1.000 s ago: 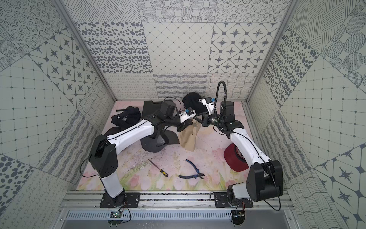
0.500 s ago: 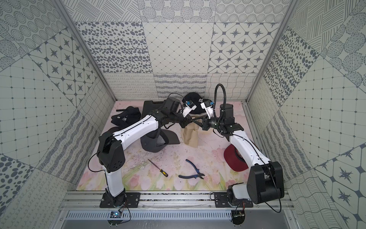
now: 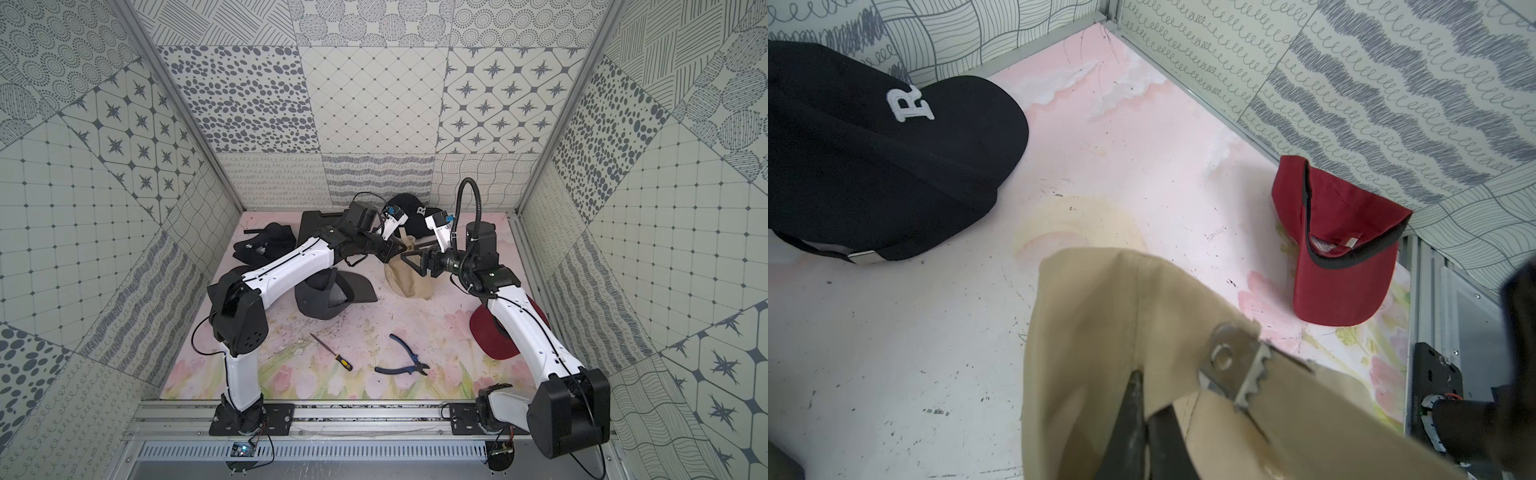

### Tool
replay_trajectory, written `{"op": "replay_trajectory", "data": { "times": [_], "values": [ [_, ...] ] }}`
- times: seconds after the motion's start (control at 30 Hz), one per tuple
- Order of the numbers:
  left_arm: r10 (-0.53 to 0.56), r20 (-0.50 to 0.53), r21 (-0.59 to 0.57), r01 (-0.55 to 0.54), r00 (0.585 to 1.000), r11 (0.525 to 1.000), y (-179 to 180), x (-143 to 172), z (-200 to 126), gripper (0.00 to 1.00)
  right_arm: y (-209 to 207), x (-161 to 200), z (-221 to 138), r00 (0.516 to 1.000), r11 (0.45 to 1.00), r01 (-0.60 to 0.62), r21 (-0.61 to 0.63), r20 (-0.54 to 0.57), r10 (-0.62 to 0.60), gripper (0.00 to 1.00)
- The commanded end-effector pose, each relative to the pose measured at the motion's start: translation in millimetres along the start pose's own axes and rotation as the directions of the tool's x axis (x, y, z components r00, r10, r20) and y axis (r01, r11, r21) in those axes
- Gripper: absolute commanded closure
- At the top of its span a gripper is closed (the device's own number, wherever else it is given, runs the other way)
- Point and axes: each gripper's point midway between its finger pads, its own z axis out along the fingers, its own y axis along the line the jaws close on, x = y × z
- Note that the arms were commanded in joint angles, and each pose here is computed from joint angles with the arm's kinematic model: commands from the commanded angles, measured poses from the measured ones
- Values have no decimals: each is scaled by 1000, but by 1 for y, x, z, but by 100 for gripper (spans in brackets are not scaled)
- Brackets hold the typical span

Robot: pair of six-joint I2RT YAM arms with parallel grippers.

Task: Open the adjustable buckle of the baseball cap
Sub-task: Open the adjustable buckle on the baseball cap, then pull the adjustable strap on the baseball cap.

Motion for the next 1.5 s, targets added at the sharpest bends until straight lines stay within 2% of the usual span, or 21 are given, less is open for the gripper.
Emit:
{"op": "replay_trajectory", "data": {
  "times": [0.0, 0.1, 0.23, 0.4, 0.6, 0.8, 1.23, 1.33, 1.47],
  "values": [
    [-6, 22, -20, 6, 1000, 1000, 5, -7, -9, 100, -41, -18, -23, 994, 963, -82, 258, 88, 61, 17],
    [-12, 24, -5, 12, 1000, 1000, 5, -8, -11, 100, -48, -7, -23, 994, 958, -108, 264, 57, 96, 17],
    [-8, 37, 39, 6, 999, 999, -1, -12, -12, 100, -41, 9, -12, 994, 979, -109, 175, 9, 109, 23],
    [16, 43, 88, -20, 999, 996, -11, -13, -16, 100, -45, 20, -1, 992, 984, -110, 138, -47, 117, 41],
    [48, 45, 127, -53, 998, 991, -20, -14, -22, 100, -53, 30, 13, 983, 983, -146, 109, -98, 157, 48],
    [69, 46, 157, -75, 997, 985, -26, -13, -24, 100, -47, 28, 19, 984, 988, -147, 37, -97, 150, 56],
    [83, 41, 152, -89, 996, 984, -25, -12, -23, 100, -34, 16, 24, 988, 988, -140, -65, -74, 136, 82],
    [88, 43, 130, -93, 995, 987, -22, -13, -25, 91, -31, 13, 23, 990, 988, -134, -77, -62, 129, 89],
    [106, 43, 114, -111, 993, 987, -19, -12, -27, 69, -29, 9, 22, 991, 988, -130, -89, -52, 125, 94]
  ]
}}
